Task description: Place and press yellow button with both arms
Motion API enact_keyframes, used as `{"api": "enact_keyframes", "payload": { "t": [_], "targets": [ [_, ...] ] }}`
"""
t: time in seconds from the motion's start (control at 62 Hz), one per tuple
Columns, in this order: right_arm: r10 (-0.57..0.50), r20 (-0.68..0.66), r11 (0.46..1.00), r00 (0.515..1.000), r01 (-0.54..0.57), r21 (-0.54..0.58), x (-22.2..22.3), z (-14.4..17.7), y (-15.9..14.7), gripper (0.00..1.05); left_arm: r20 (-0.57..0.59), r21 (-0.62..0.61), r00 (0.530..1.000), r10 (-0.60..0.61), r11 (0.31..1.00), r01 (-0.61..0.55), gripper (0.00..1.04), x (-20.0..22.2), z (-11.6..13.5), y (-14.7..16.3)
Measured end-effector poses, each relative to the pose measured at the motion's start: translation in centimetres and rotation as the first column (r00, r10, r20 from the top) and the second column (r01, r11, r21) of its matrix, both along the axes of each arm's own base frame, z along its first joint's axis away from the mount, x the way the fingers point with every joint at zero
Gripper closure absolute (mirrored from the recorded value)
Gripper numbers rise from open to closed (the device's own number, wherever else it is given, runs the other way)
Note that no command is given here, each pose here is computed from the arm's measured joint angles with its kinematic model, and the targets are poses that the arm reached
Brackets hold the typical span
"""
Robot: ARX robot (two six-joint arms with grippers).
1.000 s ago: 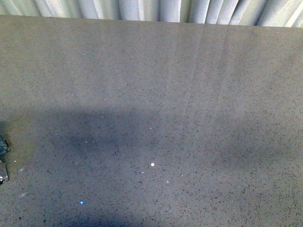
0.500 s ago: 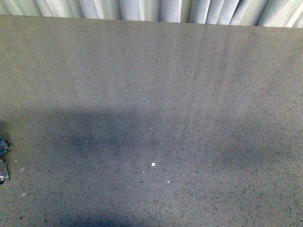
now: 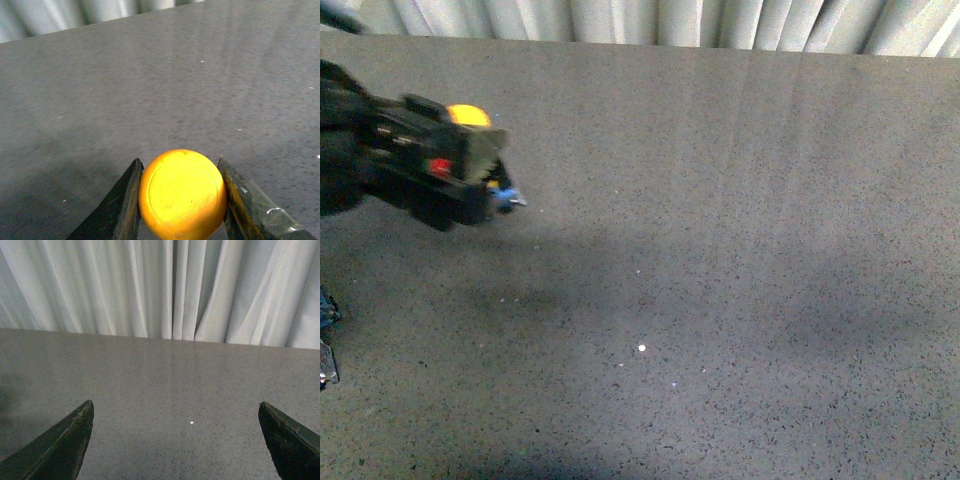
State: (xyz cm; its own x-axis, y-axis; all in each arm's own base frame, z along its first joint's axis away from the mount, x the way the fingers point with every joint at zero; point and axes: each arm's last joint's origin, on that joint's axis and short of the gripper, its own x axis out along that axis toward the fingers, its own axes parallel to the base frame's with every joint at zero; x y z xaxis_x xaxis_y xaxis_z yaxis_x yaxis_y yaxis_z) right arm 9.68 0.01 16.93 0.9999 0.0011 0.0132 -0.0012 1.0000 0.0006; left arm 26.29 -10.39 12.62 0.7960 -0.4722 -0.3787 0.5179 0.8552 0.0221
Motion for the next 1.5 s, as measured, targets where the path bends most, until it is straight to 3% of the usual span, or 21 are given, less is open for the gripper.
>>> {"api": "enact_keyframes", "payload": {
  "t": [0.274, 0.79, 1.161, 1.5],
  "targets": [
    [0.000, 0.000, 1.000, 1.000, 0.000, 0.000, 0.0, 0.0, 0.0, 0.09, -0.034, 0.055, 0.985, -0.171, 0.983, 0.173, 0.70, 0.4, -4.0, -7.8],
    [0.000, 0.000, 1.000, 1.000, 0.000, 0.000, 0.0, 0.0, 0.0, 0.09, -0.037, 0.126, 0.981, -0.189, 0.973, 0.192, 0.70, 1.5, -6.3, -10.2],
    [0.000, 0.000, 1.000, 1.000, 0.000, 0.000, 0.0, 0.0, 0.0, 0.09, -0.065, 0.125, 0.977, -0.203, 0.970, 0.210, 0.08, -0.1, -6.4, -9.2],
    [0.000, 0.000, 1.000, 1.000, 0.000, 0.000, 0.0, 0.0, 0.0, 0.09, -0.031, -0.044, 0.996, -0.080, 0.996, 0.079, 0.09, -3.3, -1.8, -3.1]
  ]
}}
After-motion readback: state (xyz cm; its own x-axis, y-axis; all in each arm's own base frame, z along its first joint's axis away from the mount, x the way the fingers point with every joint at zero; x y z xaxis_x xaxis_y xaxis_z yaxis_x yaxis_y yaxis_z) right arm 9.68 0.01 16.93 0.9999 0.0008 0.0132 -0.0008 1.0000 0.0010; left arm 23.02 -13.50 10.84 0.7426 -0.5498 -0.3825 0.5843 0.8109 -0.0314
